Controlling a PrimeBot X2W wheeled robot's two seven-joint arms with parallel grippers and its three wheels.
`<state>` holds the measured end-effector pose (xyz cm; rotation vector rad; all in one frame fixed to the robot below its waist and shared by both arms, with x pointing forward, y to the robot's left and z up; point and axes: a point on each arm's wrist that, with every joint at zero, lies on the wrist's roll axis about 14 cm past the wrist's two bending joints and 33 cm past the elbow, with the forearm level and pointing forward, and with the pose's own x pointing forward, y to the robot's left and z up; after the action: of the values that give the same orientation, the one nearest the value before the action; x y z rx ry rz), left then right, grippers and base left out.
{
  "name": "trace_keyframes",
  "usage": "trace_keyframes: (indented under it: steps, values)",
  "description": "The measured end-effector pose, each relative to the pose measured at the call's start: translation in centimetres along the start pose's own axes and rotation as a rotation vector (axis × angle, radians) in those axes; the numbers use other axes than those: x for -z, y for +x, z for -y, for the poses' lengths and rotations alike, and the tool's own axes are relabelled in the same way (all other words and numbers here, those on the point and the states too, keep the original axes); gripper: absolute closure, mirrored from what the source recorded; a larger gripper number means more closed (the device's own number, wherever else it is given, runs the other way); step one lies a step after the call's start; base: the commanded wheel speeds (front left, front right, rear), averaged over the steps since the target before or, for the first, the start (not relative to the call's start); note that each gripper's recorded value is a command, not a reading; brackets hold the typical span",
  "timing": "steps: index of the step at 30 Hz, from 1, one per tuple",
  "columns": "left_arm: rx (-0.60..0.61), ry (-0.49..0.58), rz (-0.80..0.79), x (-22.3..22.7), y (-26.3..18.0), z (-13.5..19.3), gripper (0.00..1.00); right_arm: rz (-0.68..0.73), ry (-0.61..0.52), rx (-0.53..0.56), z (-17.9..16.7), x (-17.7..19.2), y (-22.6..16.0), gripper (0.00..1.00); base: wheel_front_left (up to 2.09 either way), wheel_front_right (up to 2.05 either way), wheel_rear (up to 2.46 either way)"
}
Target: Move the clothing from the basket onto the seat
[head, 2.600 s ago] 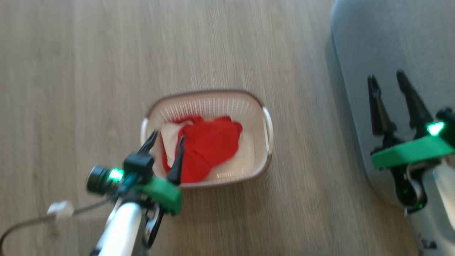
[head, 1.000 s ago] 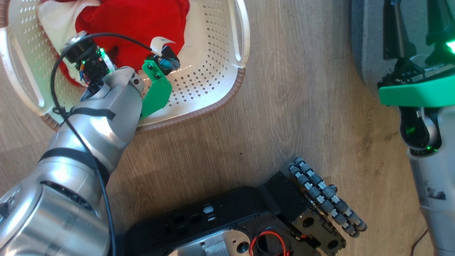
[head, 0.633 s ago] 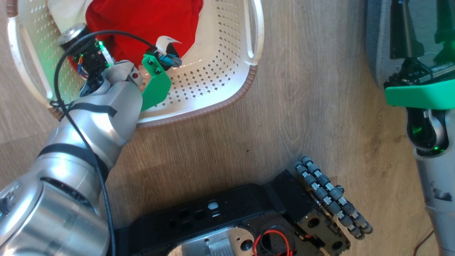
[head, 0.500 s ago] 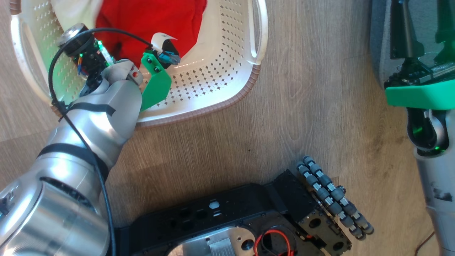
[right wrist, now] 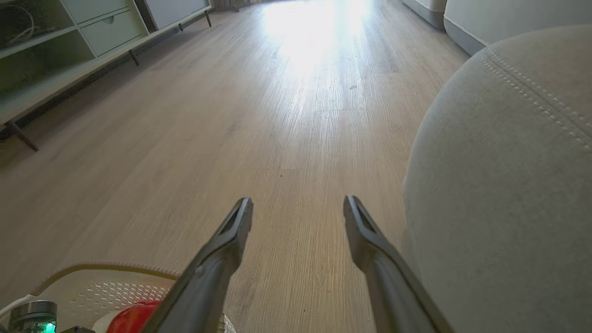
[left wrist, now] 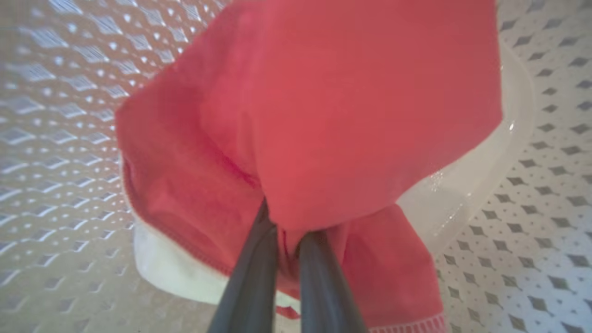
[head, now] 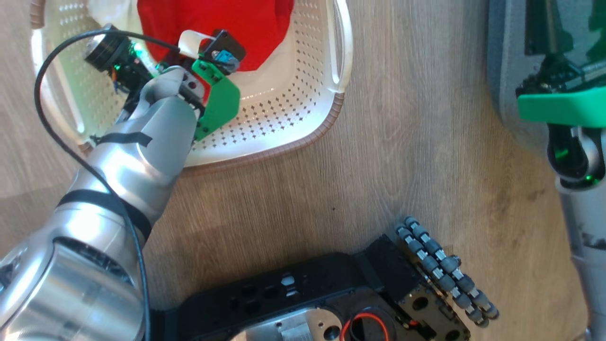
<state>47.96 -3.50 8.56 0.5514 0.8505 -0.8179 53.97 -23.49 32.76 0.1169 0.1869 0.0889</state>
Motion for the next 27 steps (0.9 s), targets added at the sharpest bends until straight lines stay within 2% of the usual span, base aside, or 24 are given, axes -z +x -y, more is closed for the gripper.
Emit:
trace_keyframes:
  steps: [8,16,27]
  values:
    - [-0.043,-0.097,0.138,-3.7,-4.7,-0.7,1.00,0.067,-0.029,-0.042,-1.1,-4.3,-0.2,0.00,0.00,0.00,0.00]
    - [-0.139,-0.250,0.308,-7.1,-11.5,-2.8,1.00,0.093,-0.021,-0.066,-2.6,-7.3,-2.6,0.00,0.00,0.00,0.00]
    - [-0.263,-0.313,0.431,-9.5,-19.9,-4.5,1.00,0.140,0.004,-0.101,-5.0,-10.8,-5.9,0.00,0.00,0.00,0.00]
